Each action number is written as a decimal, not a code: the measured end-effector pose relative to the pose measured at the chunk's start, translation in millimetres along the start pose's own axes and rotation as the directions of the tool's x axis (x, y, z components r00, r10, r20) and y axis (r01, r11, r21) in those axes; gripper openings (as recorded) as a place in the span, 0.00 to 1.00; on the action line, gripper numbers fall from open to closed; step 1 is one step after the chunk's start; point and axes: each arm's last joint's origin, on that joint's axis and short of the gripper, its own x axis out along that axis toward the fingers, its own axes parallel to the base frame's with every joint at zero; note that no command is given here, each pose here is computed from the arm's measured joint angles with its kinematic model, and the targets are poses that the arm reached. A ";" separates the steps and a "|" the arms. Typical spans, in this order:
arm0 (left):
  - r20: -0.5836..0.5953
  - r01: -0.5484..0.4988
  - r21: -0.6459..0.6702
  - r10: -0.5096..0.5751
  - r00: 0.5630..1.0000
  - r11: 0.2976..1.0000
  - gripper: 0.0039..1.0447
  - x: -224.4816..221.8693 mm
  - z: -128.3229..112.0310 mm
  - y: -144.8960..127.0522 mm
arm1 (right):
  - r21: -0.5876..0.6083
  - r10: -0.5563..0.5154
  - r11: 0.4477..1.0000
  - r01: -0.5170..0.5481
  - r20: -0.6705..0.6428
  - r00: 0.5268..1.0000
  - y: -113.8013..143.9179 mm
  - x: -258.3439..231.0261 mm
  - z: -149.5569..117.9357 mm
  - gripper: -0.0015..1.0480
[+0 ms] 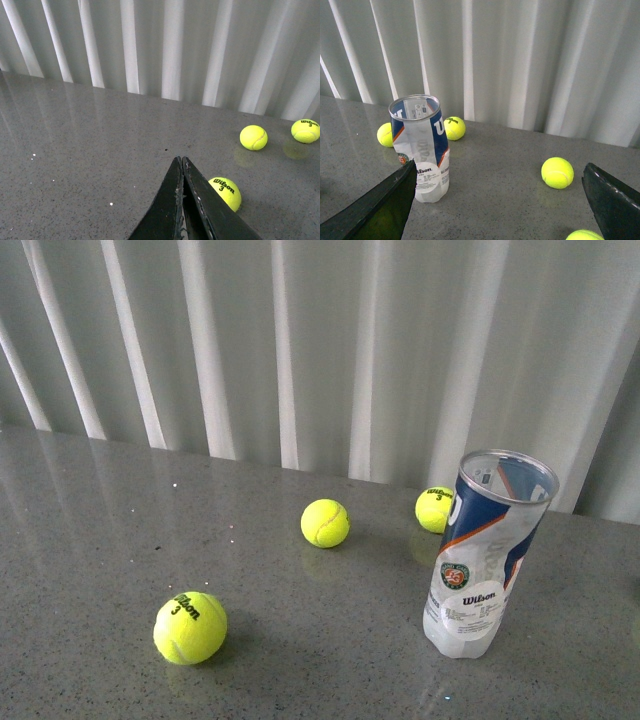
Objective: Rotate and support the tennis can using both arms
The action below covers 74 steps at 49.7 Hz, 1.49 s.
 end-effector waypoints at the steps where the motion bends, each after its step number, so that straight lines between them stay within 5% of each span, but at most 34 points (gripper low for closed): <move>1: 0.000 0.000 0.000 0.000 1.000 1.000 0.03 -0.7 -0.6 0.0 | 0.000 0.000 1.000 0.000 0.000 1.000 0.0 0.0 0.0 0.93; 61: 0.024 0.000 -0.003 0.000 1.000 1.000 0.03 -31.2 -10.9 0.0 | 0.000 0.000 1.000 0.000 0.000 1.000 0.0 0.0 0.0 0.93; 68: 0.024 0.000 -0.004 0.000 1.000 1.000 0.24 -31.2 -11.0 0.0 | 0.000 0.000 1.000 0.000 0.000 1.000 0.0 0.0 0.0 0.93; 74: 0.024 0.000 -0.004 0.000 1.000 1.000 0.52 -31.2 -10.9 0.0 | 0.000 0.000 1.000 0.000 0.000 1.000 0.0 0.0 0.0 0.93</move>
